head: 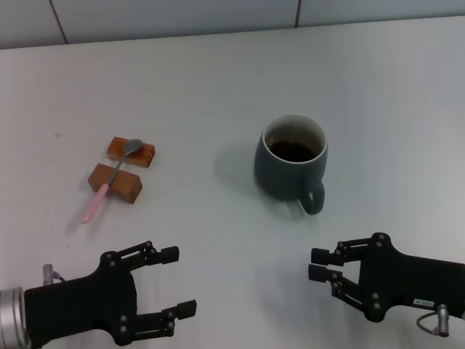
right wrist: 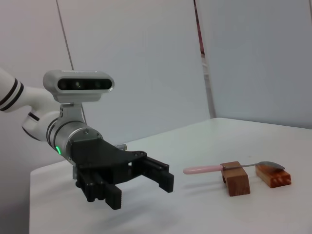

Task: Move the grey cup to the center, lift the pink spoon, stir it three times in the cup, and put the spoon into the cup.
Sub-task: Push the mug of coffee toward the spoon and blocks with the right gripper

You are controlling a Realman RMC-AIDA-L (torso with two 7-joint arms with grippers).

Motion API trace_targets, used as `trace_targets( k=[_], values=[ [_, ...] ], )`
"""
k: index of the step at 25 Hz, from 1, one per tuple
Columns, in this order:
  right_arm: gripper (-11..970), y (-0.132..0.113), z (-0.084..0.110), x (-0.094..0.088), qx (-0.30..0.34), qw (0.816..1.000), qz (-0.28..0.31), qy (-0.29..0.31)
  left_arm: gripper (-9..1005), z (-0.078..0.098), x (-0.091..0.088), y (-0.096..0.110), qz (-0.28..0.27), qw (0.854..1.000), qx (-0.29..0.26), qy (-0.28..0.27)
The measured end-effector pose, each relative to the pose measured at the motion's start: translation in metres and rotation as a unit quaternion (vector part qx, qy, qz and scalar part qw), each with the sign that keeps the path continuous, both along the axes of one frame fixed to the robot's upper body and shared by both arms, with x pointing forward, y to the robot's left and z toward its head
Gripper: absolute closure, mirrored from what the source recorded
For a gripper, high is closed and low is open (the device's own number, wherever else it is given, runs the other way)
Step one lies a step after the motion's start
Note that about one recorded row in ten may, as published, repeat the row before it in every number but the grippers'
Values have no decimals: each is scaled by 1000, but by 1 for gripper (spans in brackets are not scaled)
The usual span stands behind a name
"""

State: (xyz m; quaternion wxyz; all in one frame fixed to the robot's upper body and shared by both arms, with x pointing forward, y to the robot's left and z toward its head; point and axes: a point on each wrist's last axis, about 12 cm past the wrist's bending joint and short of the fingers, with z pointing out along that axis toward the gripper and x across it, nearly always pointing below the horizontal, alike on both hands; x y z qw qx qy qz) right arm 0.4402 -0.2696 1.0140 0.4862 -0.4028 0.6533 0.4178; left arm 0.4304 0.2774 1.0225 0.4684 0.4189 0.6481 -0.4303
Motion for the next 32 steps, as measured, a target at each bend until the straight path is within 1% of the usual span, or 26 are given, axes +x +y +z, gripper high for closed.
trace_targets(
  k=[7, 9, 10, 11, 12, 13, 14, 15, 16, 17, 19, 20, 22, 23, 24, 28, 32],
  values=[
    [862, 0, 1, 1, 5, 1000, -10, -5, 189, 0, 0, 1, 4, 1000, -1, -1],
    [886, -1, 3, 2, 13, 1000, -19, -15, 189, 0, 0, 1, 5, 1000, 0, -1],
    [898, -4, 5, 0, 30, 998, -47, -41, 189, 0, 0, 1, 6, 1000, 0, -1],
    [910, -4, 5, 0, 30, 998, -47, -41, 189, 0, 0, 1, 6, 1000, 1, -1],
    [922, -7, 7, -1, 41, 995, -72, -63, 189, 0, 0, 2, 7, 1000, 1, -1],
    [934, -15, 10, -3, 63, 984, -132, -104, 190, 0, 0, 2, 7, 1000, 1, -1],
    [934, -15, 10, -3, 63, 984, -132, -104, 190, 0, 0, 2, 7, 1000, 1, -1],
    [934, -27, 15, -2, 82, 963, -215, -143, 190, 0, 0, 2, 7, 1000, 1, -1],
    [934, -27, 15, -2, 82, 963, -215, -143, 190, 0, 0, 2, 8, 1000, 1, -1],
    [934, -34, 16, -1, 86, 949, -258, -159, 190, 0, 0, 2, 9, 1000, 0, -1],
    [934, -44, 16, 4, 80, 932, -312, -169, 190, 0, 0, 3, 12, 1000, -1, -2],
    [934, -48, 16, 7, 74, 924, -333, -170, 190, 0, 0, 3, 14, 1000, -2, -2],
    [935, -53, 13, 16, 58, 916, -362, -163, 191, 0, -1, 3, 14, 1000, -3, -2],
    [935, -53, 11, 30, 33, 917, -368, -151, 191, 0, -1, 3, 14, 1000, -3, -1],
    [935, -53, 11, 30, 33, 917, -368, -151, 191, 0, -1, 3, 14, 1000, -3, -1],
    [935, -42, 4, 55, -28, 929, -344, -133, 191, -1, -2, 3, 16, 1000, -5, 1],
    [935, -24, -3, 72, -78, 937, -316, -129, 192, -1, -3, 4, 21, 1000, -6, 2]
  ],
)
